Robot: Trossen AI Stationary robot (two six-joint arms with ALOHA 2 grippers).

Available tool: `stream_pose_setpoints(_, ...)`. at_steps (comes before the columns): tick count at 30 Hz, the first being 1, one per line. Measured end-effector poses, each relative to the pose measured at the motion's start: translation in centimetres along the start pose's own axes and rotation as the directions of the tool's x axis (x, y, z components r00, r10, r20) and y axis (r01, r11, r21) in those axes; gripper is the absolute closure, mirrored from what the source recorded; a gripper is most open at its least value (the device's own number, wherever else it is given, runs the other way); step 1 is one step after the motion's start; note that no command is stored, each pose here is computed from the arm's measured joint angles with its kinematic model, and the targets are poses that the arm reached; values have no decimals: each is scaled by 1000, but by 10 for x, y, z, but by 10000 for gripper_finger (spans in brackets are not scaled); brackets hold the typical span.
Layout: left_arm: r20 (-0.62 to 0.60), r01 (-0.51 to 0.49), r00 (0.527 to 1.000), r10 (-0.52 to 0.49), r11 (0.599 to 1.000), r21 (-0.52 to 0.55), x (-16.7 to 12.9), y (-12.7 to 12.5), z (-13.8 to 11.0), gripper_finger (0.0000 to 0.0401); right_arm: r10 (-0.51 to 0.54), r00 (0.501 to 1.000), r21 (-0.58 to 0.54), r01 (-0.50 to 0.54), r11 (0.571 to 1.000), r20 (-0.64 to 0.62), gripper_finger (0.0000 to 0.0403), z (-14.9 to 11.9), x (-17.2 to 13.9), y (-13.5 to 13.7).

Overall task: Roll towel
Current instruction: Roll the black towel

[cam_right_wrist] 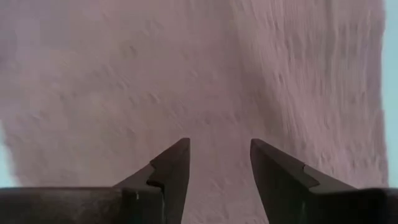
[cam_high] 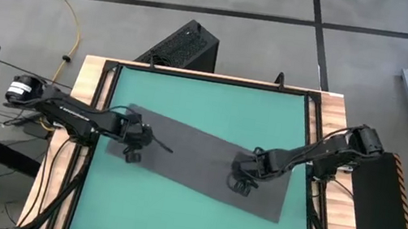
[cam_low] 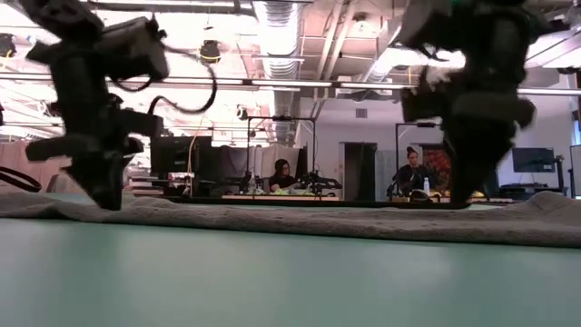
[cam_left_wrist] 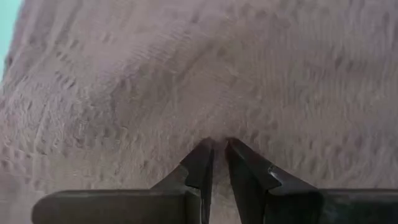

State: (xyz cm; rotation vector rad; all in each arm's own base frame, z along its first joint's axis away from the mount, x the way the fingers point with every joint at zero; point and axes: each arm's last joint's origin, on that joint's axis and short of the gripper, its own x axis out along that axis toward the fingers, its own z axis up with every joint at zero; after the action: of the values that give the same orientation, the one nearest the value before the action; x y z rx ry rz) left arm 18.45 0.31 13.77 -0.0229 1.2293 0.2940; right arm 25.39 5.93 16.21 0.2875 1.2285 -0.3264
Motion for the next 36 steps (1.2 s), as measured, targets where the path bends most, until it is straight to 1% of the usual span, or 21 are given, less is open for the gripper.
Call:
stream_pose_setpoints(3, -2, -42, 999, 42, 999, -32, 8, 5, -9, 359, -19, 999, 53, 20, 998, -30, 210, -14, 11, -6)
stream_pose_setpoints(6, 17, -99, 995, 100, 994, -50, 11, 12, -9, 359, 24, 1000, 126, -24, 992, -3, 210, -24, 17, -1)
stream_pose_setpoints(8, 37, -129, 991, 130, 991, -28, 12, 17, -6, 359, 80, 997, 162, -81, 983, 13, 210, -30, 18, 7)
stream_pose_setpoints(9, 49, -138, 989, 139, 990, -15, 13, 20, -4, 359, 124, 992, 178, -127, 976, 26, 210, -31, 17, 14)
stream_pose_setpoints(12, 91, -166, 983, 162, 985, 39, 15, 31, 2, 359, 245, 966, 213, -256, 943, 79, 210, -31, 11, 35)
stream_pose_setpoints(15, 126, -255, 961, 245, 965, 67, 16, 47, 7, 359, 343, 930, 196, -364, 910, 134, 210, -27, 2, 52)
stream_pose_setpoints(16, 137, -299, 947, 289, 952, 58, 16, 53, 9, 359, 376, 911, 183, -404, 896, 166, 210, -22, -4, 58)
stream_pose_setpoints(17, 153, -345, 929, 338, 938, 23, 14, 59, 13, 359, 400, 897, 161, -430, 888, 191, 210, -16, -9, 63)
stream_pose_setpoints(18, 173, -384, 907, 385, 922, -38, 11, 65, 19, 359, 411, 888, 136, -442, 887, 206, 210, -11, -15, 65)
stream_pose_setpoints(20, 207, -398, 881, 425, 903, -160, 3, 75, 31, 359, 412, 884, 77, -437, 896, 223, 210, -1, -24, 68)
stream_pose_setpoints(21, 217, -384, 882, 418, 905, -185, -1, 77, 35, 359, 410, 882, 50, -432, 901, 232, 210, 4, -28, 69)
stream_pose_setpoints(22, 230, -354, 891, 391, 916, -188, -4, 78, 39, 359, 401, 886, 26, -418, 908, 233, 210, 9, -32, 68)
stream_pose_setpoints(24, 264, -259, 918, 296, 951, -167, -10, 74, 44, 359, 365, 904, -20, -370, 929, 224, 210, 15, -38, 66)
stream_pose_setpoints(26, 282, -112, 948, 149, 983, -145, -10, 66, 44, 359, 299, 930, -30, -300, 954, 212, 210, 17, -39, 61)
stream_pose_setpoints(27, 280, -28, 958, 64, 991, -131, -8, 60, 41, 359, 262, 946, -29, -262, 965, 192, 210, 15, -36, 56)
stream_pose_setpoints(29, 238, 125, 966, -101, 988, -86, 3, 44, 29, 361, 218, 964, -18, -218, 976, 150, 210, 10, -27, 47)
stream_pose_setpoints(30, 213, 164, 966, -146, 984, -69, 8, 37, 23, 363, 203, 970, -12, -203, 979, 136, 210, 8, -23, 43)
stream_pose_setpoints(31, 189, 173, 969, -160, 984, -51, 13, 30, 17, 366, 188, 974, -6, -189, 982, 122, 210, 5, -19, 40)
stream_pose_setpoints(32, 181, 148, 974, -139, 988, -38, 16, 26, 13, 370, 180, 977, -2, -181, 983, 113, 210, 2, -15, 38)
stream_pose_setpoints(34, 156, 49, 987, -43, 998, -33, 22, 23, 7, 379, 169, 981, 24, -172, 985, 94, 210, -6, -9, 35)
stream_pose_setpoints(36, 154, -60, 986, 66, 997, -46, 25, 24, 5, 388, 157, 985, 68, -162, 984, 64, 210, -16, -4, 35)
